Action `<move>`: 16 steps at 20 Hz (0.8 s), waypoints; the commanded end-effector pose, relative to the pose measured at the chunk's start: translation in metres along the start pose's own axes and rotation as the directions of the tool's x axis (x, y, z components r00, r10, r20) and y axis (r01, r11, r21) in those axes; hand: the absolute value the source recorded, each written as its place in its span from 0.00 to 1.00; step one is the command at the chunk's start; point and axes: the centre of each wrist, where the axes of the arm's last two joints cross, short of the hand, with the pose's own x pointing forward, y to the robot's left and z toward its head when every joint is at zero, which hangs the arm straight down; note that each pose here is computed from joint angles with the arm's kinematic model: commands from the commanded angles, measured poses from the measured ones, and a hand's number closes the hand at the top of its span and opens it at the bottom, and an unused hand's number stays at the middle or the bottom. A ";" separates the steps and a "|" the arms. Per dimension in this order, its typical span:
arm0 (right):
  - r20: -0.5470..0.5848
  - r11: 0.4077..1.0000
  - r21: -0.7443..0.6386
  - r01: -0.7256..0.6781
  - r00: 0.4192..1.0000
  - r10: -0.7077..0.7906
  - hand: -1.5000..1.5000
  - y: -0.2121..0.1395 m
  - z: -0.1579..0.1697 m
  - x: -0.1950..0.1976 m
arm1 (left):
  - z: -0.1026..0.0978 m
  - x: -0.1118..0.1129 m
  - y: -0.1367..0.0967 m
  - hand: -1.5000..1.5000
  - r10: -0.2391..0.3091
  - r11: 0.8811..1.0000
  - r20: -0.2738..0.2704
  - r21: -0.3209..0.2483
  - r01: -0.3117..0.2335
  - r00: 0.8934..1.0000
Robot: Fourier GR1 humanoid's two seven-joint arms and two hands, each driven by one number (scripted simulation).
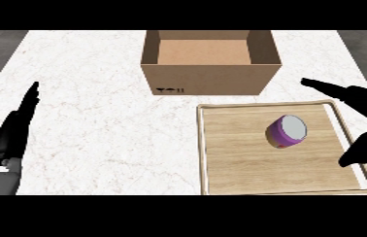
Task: Pick the can from the tray and place it in the cardboard box
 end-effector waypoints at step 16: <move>0.059 0.999 0.033 0.006 0.998 -0.008 0.00 0.026 -0.025 0.032 | 0.013 -0.010 0.005 0.50 -0.014 1.000 0.004 0.002 0.014 1.000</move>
